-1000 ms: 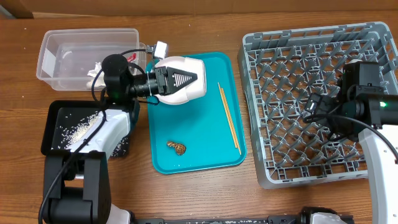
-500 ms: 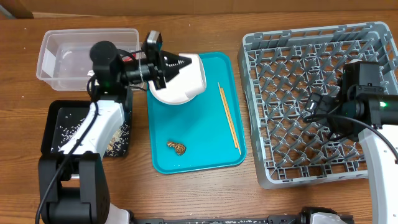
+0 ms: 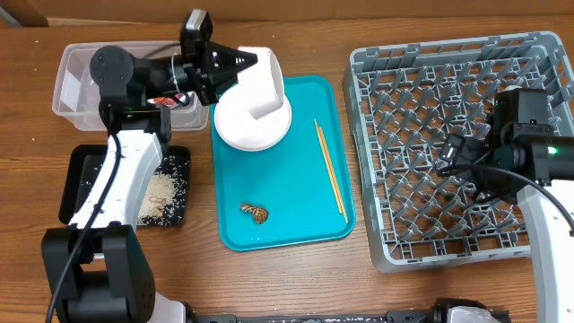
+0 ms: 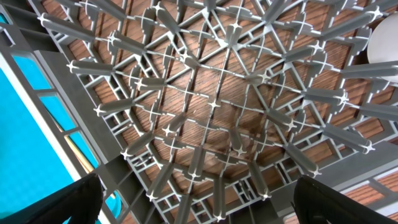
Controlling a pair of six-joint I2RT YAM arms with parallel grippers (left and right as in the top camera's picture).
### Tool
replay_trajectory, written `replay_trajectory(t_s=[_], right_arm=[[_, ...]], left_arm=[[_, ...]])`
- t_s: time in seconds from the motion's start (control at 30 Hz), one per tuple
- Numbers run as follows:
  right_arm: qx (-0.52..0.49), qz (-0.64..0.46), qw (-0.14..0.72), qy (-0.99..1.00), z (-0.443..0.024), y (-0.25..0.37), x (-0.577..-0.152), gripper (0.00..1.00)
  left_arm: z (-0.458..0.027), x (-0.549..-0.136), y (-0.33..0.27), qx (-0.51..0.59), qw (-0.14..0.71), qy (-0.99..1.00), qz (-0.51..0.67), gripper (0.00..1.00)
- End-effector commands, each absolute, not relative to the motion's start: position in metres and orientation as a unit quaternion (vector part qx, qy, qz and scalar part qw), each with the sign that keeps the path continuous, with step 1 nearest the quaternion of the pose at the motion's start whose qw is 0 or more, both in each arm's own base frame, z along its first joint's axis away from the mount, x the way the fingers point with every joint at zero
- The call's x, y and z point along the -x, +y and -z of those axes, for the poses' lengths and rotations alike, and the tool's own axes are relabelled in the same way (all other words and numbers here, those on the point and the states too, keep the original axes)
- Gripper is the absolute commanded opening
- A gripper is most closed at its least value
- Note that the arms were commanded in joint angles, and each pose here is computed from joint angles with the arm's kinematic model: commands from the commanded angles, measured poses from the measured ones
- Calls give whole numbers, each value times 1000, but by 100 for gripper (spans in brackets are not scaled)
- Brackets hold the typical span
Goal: Sort waste into correct bins and load items into the dishwasher
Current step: 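Carry the pink bowl with the left gripper over the teal tray toward the rack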
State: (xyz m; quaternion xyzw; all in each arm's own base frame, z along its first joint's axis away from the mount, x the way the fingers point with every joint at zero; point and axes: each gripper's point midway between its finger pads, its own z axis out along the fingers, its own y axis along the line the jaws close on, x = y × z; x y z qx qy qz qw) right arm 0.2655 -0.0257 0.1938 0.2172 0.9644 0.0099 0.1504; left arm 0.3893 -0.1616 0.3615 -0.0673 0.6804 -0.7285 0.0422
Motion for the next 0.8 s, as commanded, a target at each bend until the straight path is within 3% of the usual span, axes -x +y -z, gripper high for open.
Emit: replay_trajectory(t_s=[0.0,0.17,0.47,0.6,0.77], right_arm=[[-217,-7,162,962,-199,-27,-268,100],[-217,-7,162,962,-199,-27,-268,100],[-218,-7,159,963,-199,-27,-267,100],[-218,-7,157,963,-198,-27,-266,100],[-218,-6,154,964,-198,-27,-264,100]], left_arm=[[-386,-375,-163,-18,98,686,721,4],[-405,-352,-166,-171,180,688,682,4],[-424,-352,-165,-270,284,653,648,4],[-419,-377,-162,-210,286,655,667,4],[-393,-431,-147,-38,283,682,673,4]])
